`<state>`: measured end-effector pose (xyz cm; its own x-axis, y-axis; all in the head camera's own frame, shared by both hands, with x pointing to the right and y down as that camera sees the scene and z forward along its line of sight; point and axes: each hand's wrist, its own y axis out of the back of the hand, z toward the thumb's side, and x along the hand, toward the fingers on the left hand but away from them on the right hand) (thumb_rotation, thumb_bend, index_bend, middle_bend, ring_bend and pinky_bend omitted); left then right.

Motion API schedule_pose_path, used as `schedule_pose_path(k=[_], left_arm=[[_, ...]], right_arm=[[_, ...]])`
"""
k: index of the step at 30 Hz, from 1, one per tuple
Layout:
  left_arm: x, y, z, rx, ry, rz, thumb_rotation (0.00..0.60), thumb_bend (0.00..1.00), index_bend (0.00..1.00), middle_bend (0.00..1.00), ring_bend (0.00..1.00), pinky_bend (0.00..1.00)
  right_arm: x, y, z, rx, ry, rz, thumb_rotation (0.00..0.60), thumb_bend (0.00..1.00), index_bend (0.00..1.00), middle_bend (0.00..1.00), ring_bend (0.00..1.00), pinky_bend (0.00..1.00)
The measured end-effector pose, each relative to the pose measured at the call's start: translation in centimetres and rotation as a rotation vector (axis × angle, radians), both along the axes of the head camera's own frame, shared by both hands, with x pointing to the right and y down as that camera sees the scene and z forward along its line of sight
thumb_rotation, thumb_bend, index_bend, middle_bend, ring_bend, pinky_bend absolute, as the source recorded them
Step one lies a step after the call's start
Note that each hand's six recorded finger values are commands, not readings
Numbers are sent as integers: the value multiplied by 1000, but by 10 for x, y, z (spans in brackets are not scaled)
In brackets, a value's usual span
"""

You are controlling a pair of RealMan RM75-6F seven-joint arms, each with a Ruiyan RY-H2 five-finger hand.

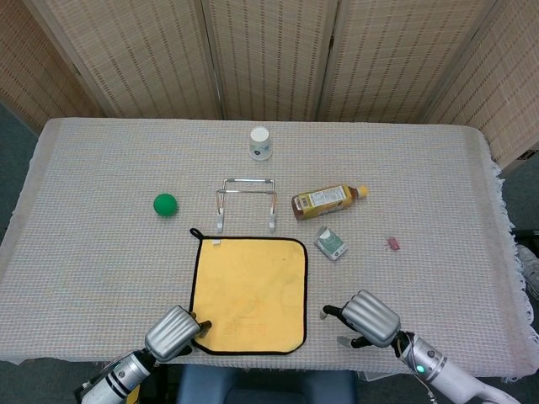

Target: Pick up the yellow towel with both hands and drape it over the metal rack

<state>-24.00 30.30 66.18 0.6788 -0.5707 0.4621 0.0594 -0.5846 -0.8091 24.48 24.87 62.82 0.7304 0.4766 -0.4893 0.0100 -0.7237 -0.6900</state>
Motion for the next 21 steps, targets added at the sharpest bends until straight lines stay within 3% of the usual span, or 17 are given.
schedule_pose_path(k=[10,21], left_arm=[[0,1,-1,8,5,-11,600,469,654,943,789,928],[-1,2,-2,11,9,-16,600,469,657,943,790,928]], right_arm=[[-58,13,30,-67,2,-156,600,220,391,886,1000,1000],[-85,18,40,-60,10,-234,600,251,412,895,1000,1000]])
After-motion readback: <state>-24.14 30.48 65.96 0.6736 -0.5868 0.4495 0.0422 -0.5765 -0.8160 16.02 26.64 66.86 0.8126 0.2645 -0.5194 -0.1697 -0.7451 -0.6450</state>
